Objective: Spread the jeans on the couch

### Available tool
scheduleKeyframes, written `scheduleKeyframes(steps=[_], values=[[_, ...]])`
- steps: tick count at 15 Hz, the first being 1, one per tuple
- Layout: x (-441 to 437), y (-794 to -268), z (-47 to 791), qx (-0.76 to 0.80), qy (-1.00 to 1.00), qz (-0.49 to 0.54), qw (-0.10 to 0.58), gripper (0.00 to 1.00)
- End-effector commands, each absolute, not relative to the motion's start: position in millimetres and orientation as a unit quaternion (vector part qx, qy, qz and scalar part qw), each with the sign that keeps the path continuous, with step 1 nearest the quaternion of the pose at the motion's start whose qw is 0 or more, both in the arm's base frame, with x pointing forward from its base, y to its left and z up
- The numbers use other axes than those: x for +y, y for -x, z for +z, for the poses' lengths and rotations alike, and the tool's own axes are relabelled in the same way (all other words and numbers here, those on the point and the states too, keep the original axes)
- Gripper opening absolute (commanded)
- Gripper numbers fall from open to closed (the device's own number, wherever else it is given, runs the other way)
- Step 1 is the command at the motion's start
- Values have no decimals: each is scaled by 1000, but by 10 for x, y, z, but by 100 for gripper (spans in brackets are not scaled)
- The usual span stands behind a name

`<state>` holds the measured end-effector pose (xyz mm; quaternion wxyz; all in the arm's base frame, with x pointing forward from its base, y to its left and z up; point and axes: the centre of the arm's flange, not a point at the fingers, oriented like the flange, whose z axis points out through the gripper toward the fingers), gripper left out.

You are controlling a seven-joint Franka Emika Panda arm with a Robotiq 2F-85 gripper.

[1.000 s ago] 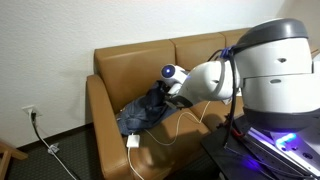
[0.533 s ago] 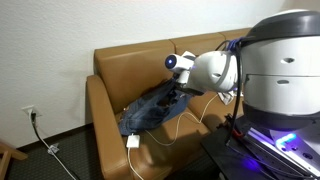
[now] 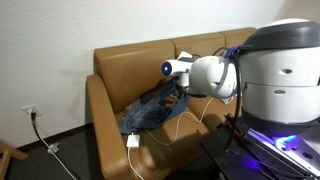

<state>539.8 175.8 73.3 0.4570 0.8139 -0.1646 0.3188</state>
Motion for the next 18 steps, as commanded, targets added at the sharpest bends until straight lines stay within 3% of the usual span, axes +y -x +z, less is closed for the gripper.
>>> scheduleKeyframes(steps=[1, 2, 3, 4, 9, 12, 16, 17, 18], values=[[1760, -5511, 772, -120, -771, 328, 532, 2], [1791, -5422, 731, -138, -798, 321, 492, 32], [1806, -5429, 719, -136, -795, 323, 495, 32], [1862, -5408, 692, -155, -825, 331, 430, 39], [1717, -5453, 451, -211, -852, 342, 334, 74], [1196, -5246, 370, -255, -860, 348, 272, 95], [1123, -5133, 231, -295, -862, 367, 187, 100], [1139, -5262, 220, -276, -854, 375, 233, 100], [1142, -5232, 193, -281, -855, 377, 217, 100]])
